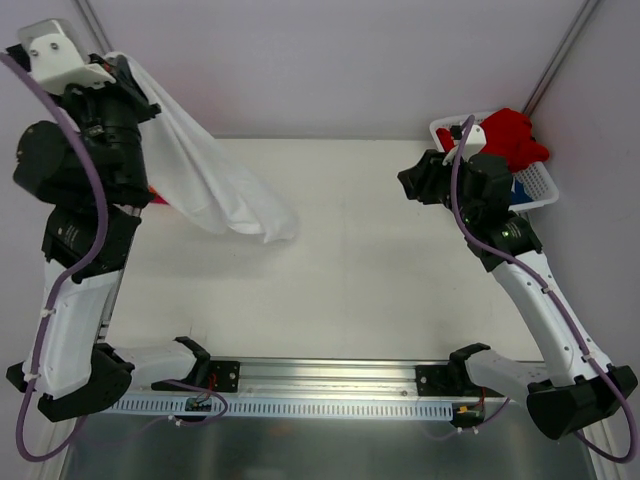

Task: Fold and stack the t-shirts
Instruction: Flatten out the tshirt

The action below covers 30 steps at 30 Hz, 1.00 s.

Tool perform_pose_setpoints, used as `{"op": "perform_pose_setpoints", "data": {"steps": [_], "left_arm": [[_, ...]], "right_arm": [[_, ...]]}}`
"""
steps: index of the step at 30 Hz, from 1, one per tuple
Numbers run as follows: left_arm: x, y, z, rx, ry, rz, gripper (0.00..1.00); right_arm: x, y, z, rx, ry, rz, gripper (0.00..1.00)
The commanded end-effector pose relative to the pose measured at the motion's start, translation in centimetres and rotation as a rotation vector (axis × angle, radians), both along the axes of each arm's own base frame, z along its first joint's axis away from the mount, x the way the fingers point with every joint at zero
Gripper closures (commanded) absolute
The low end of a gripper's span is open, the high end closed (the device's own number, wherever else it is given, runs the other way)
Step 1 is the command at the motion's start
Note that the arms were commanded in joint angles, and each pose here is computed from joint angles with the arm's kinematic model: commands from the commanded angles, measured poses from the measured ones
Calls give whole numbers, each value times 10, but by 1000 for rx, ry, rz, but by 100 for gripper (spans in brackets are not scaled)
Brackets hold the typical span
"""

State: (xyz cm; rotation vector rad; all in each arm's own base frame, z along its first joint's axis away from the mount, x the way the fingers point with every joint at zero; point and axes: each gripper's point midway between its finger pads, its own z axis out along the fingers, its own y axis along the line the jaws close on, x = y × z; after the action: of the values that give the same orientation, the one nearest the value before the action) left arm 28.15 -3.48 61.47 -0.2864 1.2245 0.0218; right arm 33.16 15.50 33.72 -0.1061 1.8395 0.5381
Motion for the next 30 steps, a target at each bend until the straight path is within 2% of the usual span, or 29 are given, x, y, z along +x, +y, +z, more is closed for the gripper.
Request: {"op": "perform_pose_setpoints", "data": {"steps": [1, 4, 8, 12, 17, 19, 23, 24, 25, 30], "left_arm": [[-51, 54, 53, 17, -129, 171, 100], [-67, 68, 64, 11, -155, 202, 100], [-67, 67, 66, 12, -162, 196, 100], [-47, 53, 58, 33, -128, 186, 100], [-14, 22, 32, 23, -59, 100, 100], [6, 1, 12, -1, -19, 35, 100], [48, -47, -55, -14, 131, -91, 100], [55, -58, -68, -80, 152, -131, 100], [61, -73, -82, -83, 181, -186, 100], [97, -139, -193, -200, 416, -355, 100]], "right_arm": [[-2, 2, 20, 47, -50, 16, 53], [-2, 3, 20, 52, -50, 18, 53], [-2, 4, 21, 58, -49, 18, 54], [-3, 3, 22, 61, -54, 15, 55], [-6, 1, 24, 62, -61, 8, 55], [-7, 0, 25, 64, -65, 8, 55], [-9, -1, 26, 66, -71, 6, 56], [-10, -2, 27, 64, -75, 6, 56], [-12, -3, 28, 63, -79, 6, 56], [-16, -7, 36, 66, -104, -5, 56]]}}
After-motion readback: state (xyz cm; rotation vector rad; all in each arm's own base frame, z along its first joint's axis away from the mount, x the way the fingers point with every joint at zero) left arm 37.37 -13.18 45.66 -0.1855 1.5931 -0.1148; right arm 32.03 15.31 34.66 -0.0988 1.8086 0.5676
